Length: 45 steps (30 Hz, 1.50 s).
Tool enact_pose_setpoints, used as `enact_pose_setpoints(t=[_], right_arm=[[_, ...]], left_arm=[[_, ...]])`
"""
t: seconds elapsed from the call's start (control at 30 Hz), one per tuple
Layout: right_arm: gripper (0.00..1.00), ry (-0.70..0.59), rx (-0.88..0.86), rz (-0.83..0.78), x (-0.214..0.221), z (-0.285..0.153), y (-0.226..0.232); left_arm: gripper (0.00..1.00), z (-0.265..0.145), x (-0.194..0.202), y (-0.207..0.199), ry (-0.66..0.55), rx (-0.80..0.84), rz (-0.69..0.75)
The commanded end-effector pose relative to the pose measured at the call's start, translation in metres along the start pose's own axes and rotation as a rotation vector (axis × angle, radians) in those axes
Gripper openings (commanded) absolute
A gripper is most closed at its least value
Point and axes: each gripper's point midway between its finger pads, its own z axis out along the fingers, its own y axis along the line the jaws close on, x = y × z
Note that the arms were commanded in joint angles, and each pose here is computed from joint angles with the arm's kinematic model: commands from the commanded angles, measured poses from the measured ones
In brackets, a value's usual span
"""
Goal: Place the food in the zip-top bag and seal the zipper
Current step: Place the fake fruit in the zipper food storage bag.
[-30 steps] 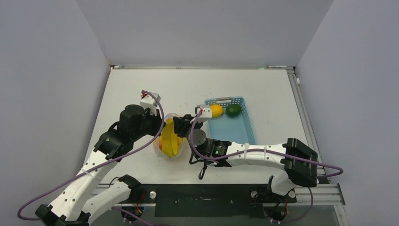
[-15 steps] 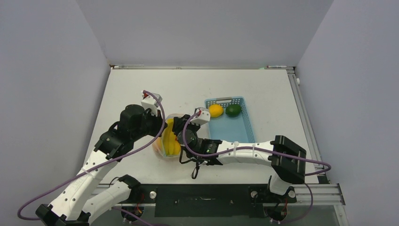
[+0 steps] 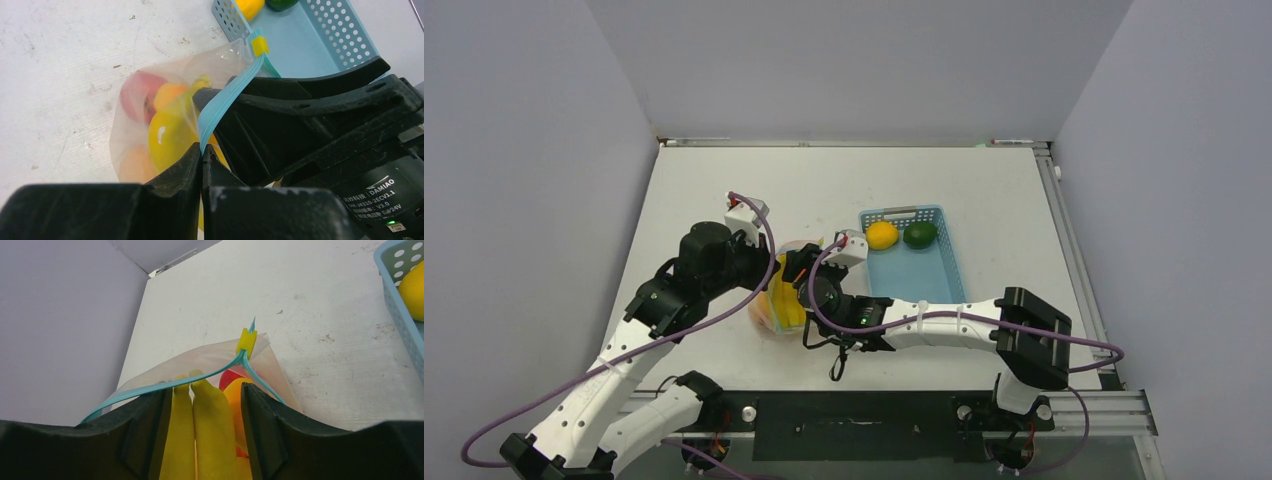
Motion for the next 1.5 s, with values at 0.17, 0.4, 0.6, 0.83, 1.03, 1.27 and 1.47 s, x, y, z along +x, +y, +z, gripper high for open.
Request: enact_pose_setpoints(t=[0.17,0.4,0.6,0.83,1.03,1.27,1.47], right_arm=[[0.59,0.014,-0.069,-0.047,-0.033,-0.016,0.022],[0.58,0.116,-0.165,-0.172,-0.035,-0.031,0.037],[0.49,0.266,-0.221,-0.311,-0.023,-0.041,0.039],[0.31,0.388,-0.275,-0.354,-0.016,-0.038,0.034],[0.26,0.497,-0.364,-0.321,0.004,-0.040,0.037],[0.20,0.594,-0.440,-0.279,0.035,-0.042,0.050],[0.15,0.633,-0.411,-0.308,0.062,-0.036,0.049]], left_arm=[[0.00,-0.002,-0.020,0.000,-0.079,-0.007,0.000],[0.00,-0.002,-0.020,0.002,-0.082,-0.020,-0.002],[0.00,-0.002,-0.020,0.003,-0.081,-0.023,-0.003],[0.00,-0.001,-0.020,0.004,-0.079,-0.025,-0.004],[0.00,-0.001,-0.020,0.004,-0.080,-0.024,-0.004],[0.00,0.000,-0.019,0.003,-0.076,-0.020,-0.003],[0.00,0.000,-0.019,0.003,-0.075,-0.019,-0.003]])
